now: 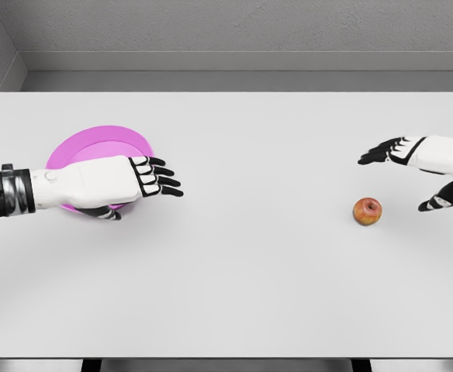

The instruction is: Put the apple on the plate with both arms

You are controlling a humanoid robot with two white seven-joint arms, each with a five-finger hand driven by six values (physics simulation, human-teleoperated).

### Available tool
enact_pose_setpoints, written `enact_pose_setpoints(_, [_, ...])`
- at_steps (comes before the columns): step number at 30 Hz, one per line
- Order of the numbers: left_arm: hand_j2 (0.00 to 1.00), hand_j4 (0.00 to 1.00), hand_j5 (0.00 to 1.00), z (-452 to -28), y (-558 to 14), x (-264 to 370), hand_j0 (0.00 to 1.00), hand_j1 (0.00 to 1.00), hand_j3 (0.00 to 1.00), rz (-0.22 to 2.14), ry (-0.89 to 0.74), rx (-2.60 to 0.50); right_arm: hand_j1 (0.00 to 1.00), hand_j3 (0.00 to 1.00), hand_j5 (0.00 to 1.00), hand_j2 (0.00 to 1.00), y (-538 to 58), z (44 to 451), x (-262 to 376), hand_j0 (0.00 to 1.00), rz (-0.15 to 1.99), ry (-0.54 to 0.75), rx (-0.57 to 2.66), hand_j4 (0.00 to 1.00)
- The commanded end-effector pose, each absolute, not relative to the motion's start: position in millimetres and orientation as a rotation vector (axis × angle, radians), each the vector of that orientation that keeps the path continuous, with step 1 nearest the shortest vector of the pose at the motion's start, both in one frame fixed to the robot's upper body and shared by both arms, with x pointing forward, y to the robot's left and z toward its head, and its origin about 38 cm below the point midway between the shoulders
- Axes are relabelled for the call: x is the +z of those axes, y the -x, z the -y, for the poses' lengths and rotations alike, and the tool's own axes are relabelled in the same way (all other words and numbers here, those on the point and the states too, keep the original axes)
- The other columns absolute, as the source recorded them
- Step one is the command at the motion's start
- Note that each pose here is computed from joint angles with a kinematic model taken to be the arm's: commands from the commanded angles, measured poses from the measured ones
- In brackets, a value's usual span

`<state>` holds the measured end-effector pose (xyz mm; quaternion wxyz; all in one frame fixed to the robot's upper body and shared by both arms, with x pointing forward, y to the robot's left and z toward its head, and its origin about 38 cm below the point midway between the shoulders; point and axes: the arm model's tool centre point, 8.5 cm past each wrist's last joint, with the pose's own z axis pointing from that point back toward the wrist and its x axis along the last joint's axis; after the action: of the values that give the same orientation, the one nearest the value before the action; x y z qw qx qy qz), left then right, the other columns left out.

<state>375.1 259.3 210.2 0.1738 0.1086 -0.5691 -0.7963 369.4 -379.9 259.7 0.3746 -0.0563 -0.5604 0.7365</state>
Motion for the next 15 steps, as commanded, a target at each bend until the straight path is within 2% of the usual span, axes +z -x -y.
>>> enact_pose_setpoints(1, [1.0, 1.0, 1.0, -260, -375, 211, 1.0, 1.0, 1.0, 1.616, -0.307, -2.252, 1.0, 1.0, 1.0, 1.0, -367, 378, 250, 1.0, 1.437, 0.074, 1.845, 1.0])
enact_pose_setpoints(8, [1.0, 1.0, 1.0, -260, -376, 211, 1.0, 1.0, 1.0, 1.616, -0.309, -2.251, 1.0, 1.0, 1.0, 1.0, -369, 393, 210, 1.0, 1.333, 0.024, 1.787, 1.0])
enact_pose_setpoints(13, [1.0, 1.0, 1.0, -260, -375, 210, 1.0, 1.0, 1.0, 1.615, -0.307, -2.249, 1.0, 1.0, 1.0, 1.0, -374, 383, 197, 1.0, 1.342, 0.001, 1.779, 1.0])
enact_pose_setpoints(15, [1.0, 1.0, 1.0, -262, -376, 213, 1.0, 1.0, 1.0, 1.621, -0.319, -2.242, 1.0, 1.0, 1.0, 1.0, -381, 382, 189, 1.0, 1.324, 0.029, 1.796, 1.0])
